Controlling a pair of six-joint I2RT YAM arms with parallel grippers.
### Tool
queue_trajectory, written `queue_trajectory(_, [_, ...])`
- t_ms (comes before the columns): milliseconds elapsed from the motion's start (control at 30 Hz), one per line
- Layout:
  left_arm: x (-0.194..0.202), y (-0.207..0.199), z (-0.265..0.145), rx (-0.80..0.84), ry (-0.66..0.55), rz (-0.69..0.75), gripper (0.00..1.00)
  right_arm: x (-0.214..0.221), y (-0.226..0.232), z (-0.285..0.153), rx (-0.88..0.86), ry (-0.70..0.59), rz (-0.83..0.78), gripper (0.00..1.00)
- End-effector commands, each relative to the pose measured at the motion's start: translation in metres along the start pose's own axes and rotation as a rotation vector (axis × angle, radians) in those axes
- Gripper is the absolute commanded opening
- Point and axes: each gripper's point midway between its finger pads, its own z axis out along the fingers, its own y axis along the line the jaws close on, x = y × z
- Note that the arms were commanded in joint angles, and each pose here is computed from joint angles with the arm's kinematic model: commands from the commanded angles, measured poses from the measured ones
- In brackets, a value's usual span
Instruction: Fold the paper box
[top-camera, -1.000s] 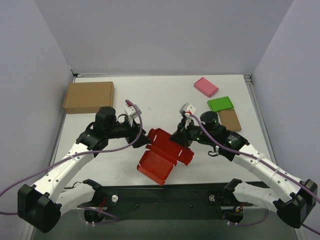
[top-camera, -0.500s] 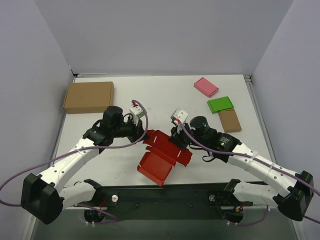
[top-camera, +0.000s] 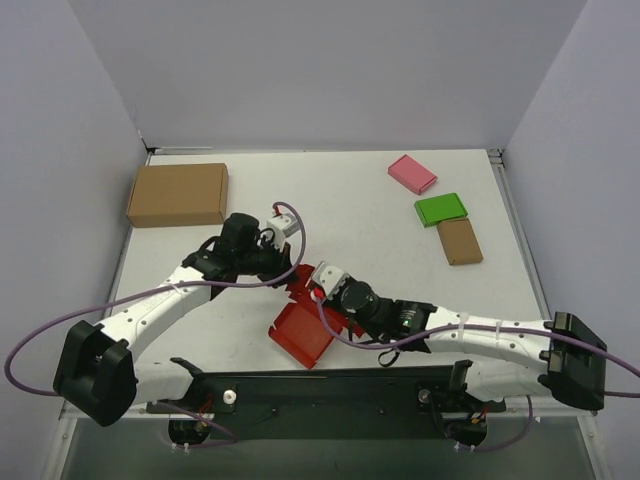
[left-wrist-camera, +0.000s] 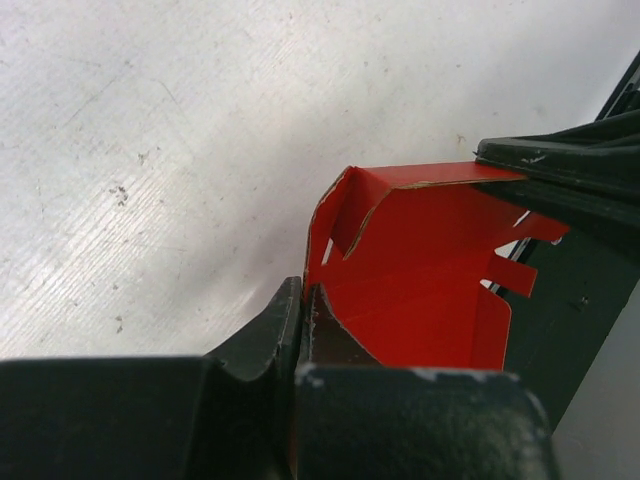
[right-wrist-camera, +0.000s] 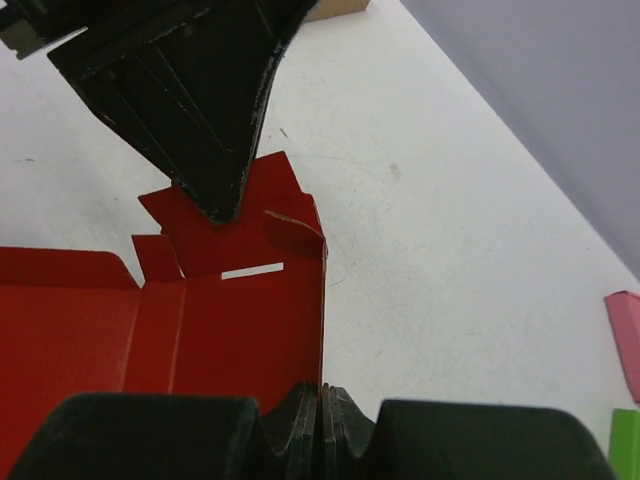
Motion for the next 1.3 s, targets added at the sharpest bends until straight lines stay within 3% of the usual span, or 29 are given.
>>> queue_trajectory(0, [-0.014,-0.003,0.002,0.0,-0.021,-0.02,0.07,0.001,-0.014,0.007,0.189,0.006,-0.119,0.0])
queue_trajectory(33, [-0.013,0.0,0.003,-0.015,-0.01,-0.028,0.26,0.003,-0.013,0.008,0.202,0.014,-0.133,0.0])
queue_trajectory(133, [-0.013,0.008,0.0,-0.07,-0.006,-0.05,0.57,0.005,-0.009,0.012,0.214,0.026,-0.174,0.0])
queue_trajectory(267, [-0.009,0.035,-0.017,-0.285,-0.044,-0.156,0.65,0.007,-0.011,0.015,0.247,0.047,-0.218,0.0])
queue_trajectory(533, [0.028,0.018,-0.001,-0.156,-0.227,-0.426,0.62,0.013,-0.005,0.02,0.248,0.066,-0.255,0.0])
queue_trajectory(833, [0.027,-0.01,0.02,0.035,-0.315,-0.457,0.56,0.022,0.003,0.026,0.25,0.09,-0.264,0.0])
queue_trajectory(1000, [0.057,-0.006,0.038,0.033,-0.256,-0.511,0.51,0.024,0.007,0.027,0.254,0.1,-0.274,0.0])
queue_trajectory(1267, [0.075,-0.012,0.05,0.065,-0.23,-0.529,0.45,0.029,0.017,0.03,0.25,0.114,-0.27,0.0])
